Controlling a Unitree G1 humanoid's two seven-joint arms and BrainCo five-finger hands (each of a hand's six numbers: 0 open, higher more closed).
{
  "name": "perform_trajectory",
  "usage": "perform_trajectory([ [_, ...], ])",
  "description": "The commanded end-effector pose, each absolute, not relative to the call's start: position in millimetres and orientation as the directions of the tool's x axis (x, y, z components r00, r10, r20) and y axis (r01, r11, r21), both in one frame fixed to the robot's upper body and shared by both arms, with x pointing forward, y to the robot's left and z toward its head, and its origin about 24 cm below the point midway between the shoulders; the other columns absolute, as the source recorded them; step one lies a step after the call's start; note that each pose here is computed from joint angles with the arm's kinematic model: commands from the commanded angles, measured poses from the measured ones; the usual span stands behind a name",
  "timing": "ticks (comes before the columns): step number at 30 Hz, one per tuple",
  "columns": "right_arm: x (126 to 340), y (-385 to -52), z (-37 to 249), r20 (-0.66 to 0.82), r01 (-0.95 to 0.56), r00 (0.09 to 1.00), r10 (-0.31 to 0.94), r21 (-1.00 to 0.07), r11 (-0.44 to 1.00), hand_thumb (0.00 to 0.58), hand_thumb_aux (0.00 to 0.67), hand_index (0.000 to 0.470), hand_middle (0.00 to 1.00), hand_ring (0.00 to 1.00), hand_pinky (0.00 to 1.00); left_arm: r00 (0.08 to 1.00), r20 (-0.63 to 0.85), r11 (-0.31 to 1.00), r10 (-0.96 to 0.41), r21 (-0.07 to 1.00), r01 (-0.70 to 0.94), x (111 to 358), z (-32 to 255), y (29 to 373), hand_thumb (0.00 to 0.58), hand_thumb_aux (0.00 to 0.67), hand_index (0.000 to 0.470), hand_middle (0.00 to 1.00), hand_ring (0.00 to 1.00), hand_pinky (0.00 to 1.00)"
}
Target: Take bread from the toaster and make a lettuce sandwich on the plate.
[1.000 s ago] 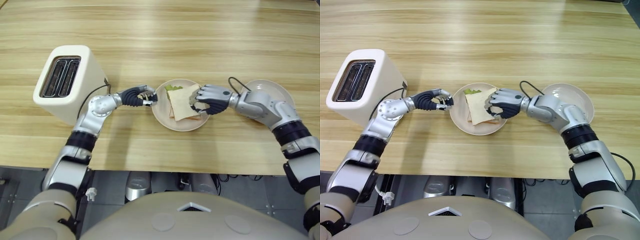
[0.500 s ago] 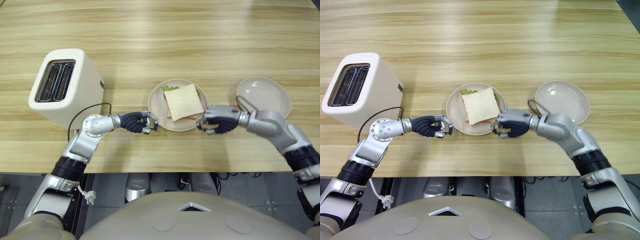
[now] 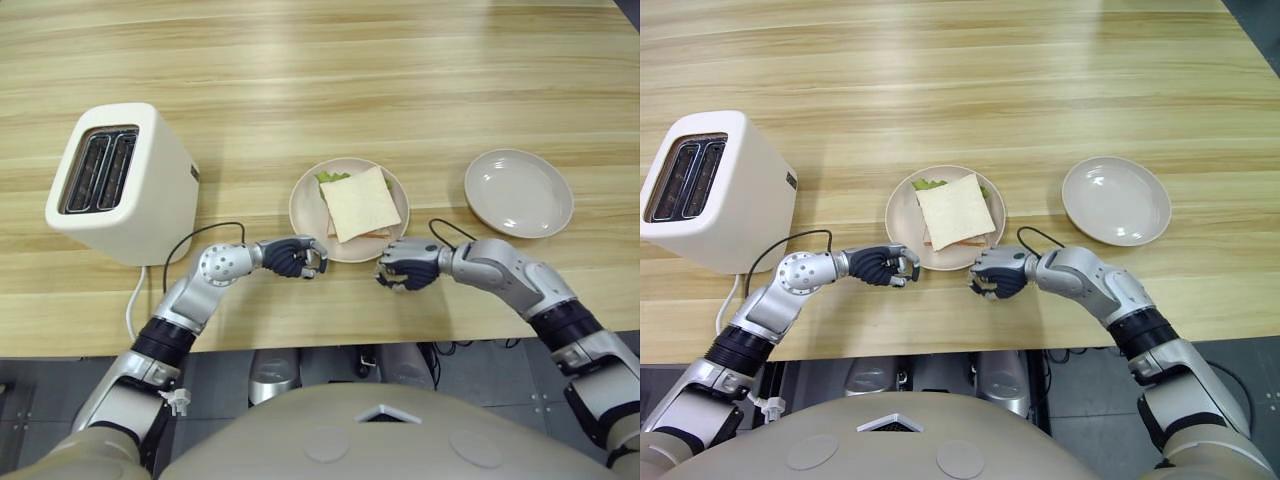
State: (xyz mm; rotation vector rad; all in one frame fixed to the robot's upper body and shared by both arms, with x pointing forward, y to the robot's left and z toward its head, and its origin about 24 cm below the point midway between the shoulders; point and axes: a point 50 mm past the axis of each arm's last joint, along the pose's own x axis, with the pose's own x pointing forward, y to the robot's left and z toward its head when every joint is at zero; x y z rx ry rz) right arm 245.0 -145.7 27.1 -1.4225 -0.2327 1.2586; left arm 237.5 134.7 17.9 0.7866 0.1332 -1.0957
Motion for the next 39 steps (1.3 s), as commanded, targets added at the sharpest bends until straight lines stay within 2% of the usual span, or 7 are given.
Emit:
perform_trajectory([
  [1, 259.9, -145.6, 23.1, -0.527, -0.460, 0.492, 0.693, -0.833, -0.306, 0.580, 0.670, 0.460, 1.00, 1.00, 1.00, 0.550, -0.473, 0.283, -0.689, 0.523, 0.804, 248.0, 10.0, 139.7, 0.580, 0.670, 0.460, 1.00, 1.00, 1.00],
  [10, 292.7, -131.8, 21.4, -0.485, -0.401, 0.582, 0.652, -0.869, -0.289, 0.580, 0.670, 0.460, 1.00, 1.00, 1.00, 0.660, -0.473, 0.371, -0.584, 0.567, 0.735, 273.0, 1.7, 149.2, 0.580, 0.670, 0.460, 1.00, 1.00, 1.00],
  [27, 351.4, -100.0, 25.0, -0.521, -0.375, 0.648, 0.556, -0.853, -0.362, 0.580, 0.670, 0.460, 1.00, 1.00, 1.00, 0.740, -0.514, 0.458, -0.433, 0.581, 0.672, 335.9, -1.3, 137.4, 0.580, 0.670, 0.460, 1.00, 1.00, 1.00],
  [36, 372.3, -93.6, 51.2, -0.339, -0.210, 0.770, 0.541, -0.935, -0.286, 0.580, 0.670, 0.460, 1.00, 1.00, 1.00, 0.815, -0.436, 0.571, -0.381, 0.583, 0.578, 357.9, 16.5, 122.5, 0.580, 0.670, 0.460, 1.00, 1.00, 1.00],
  [37, 373.9, -92.9, 54.2, -0.307, -0.182, 0.782, 0.543, -0.945, -0.272, 0.580, 0.670, 0.460, 1.00, 1.00, 1.00, 0.825, -0.422, 0.577, -0.376, 0.591, 0.564, 358.7, 17.7, 122.6, 0.543, 0.502, 0.345, 1.00, 1.00, 1.00],
  [38, 375.2, -92.4, 56.8, -0.277, -0.157, 0.791, 0.545, -0.953, -0.258, 0.580, 0.670, 0.460, 0.91, 0.91, 0.91, 0.834, -0.408, 0.578, -0.372, 0.601, 0.552, 359.2, 18.7, 123.2, 0.456, 0.360, 0.247, 0.65, 0.65, 0.65],
  [39, 376.0, -92.0, 59.4, -0.246, -0.133, 0.796, 0.552, -0.962, -0.238, 0.580, 0.670, 0.460, 0.46, 0.46, 0.46, 0.843, -0.385, 0.578, -0.376, 0.614, 0.538, 359.7, 20.9, 123.7, 0.000, 0.000, 0.000, 0.00, 0.00, 0.00],
])
